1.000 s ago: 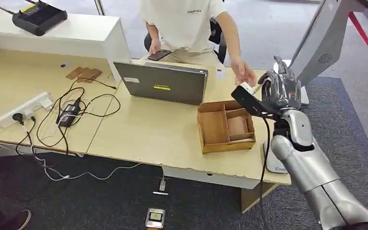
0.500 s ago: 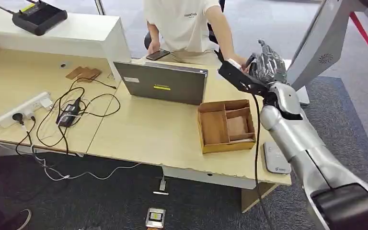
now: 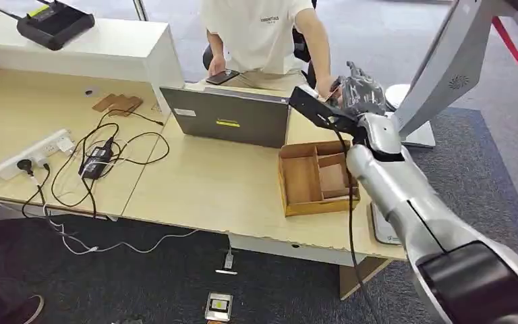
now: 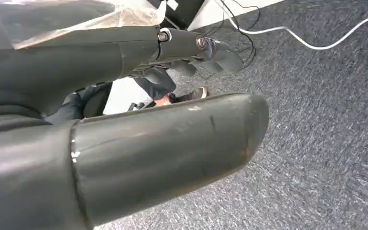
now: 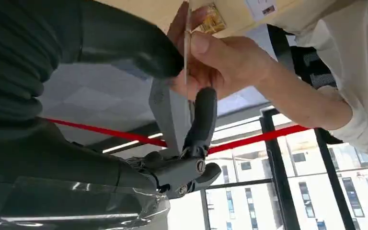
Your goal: Pass the card to the sensor for recognition and then transmit it.
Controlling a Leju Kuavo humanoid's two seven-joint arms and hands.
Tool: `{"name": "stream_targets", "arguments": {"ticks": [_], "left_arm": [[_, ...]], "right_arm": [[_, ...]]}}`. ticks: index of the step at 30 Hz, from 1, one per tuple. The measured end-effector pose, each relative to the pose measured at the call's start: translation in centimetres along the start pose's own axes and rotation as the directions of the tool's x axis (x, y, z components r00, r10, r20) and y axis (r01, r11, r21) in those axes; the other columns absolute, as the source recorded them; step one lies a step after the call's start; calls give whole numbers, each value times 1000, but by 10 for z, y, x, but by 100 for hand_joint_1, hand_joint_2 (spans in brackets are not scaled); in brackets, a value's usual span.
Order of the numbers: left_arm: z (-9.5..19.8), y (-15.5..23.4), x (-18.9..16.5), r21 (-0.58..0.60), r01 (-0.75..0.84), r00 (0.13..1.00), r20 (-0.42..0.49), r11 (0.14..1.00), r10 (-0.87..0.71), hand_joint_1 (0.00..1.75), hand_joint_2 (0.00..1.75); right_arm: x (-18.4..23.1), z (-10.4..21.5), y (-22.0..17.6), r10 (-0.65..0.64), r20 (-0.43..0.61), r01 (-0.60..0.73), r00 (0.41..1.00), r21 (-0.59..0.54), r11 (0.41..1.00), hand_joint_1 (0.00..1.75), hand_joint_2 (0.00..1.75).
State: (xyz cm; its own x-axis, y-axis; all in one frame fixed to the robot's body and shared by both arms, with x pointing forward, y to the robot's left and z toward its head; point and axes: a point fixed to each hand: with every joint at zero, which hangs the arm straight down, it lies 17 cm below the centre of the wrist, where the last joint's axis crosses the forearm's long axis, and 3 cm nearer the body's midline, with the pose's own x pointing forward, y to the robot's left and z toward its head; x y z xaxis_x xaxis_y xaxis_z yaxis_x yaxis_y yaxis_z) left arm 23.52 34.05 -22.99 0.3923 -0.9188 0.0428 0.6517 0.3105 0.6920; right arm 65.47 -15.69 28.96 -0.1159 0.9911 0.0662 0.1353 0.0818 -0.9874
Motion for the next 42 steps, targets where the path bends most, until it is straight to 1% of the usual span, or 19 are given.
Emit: {"name": "stream_targets", "arguments": {"ticks": [9,13,17,22,25,30,36,42], "left_arm": [[1,-3,-5,-4,6,1000,3,1000,-6,0,0],[3,-7,-6,-5,1,1000,6,1000,-1,0,0],[5,-11,-12,-7,-14,1000,-6,1000,14,0,0],[10,-19,-22,-3,-49,999,-23,999,49,0,0],[14,-26,-28,-2,-70,997,-37,998,70,0,0],[22,-38,-41,6,-118,991,-69,993,118,0,0],[30,-52,-53,-4,-159,981,-110,987,158,0,0],[32,-55,-61,-1,-202,967,-159,979,199,0,0]], "right_arm": [[9,-1,-4,35,25,-34,999,-47,998,0,175],[15,-2,-20,59,64,-50,996,-134,990,0,175],[19,-1,-33,113,100,-90,988,-211,973,0,175],[6,1,-40,184,95,-154,978,-257,954,0,175],[-17,5,-40,239,65,-212,969,-286,934,0,175],[-77,19,-37,297,-20,-288,955,-317,904,0,175],[-183,52,-20,321,-187,-363,928,-271,891,0,175],[-278,100,-6,268,-342,-360,901,-240,902,0,175]]}}
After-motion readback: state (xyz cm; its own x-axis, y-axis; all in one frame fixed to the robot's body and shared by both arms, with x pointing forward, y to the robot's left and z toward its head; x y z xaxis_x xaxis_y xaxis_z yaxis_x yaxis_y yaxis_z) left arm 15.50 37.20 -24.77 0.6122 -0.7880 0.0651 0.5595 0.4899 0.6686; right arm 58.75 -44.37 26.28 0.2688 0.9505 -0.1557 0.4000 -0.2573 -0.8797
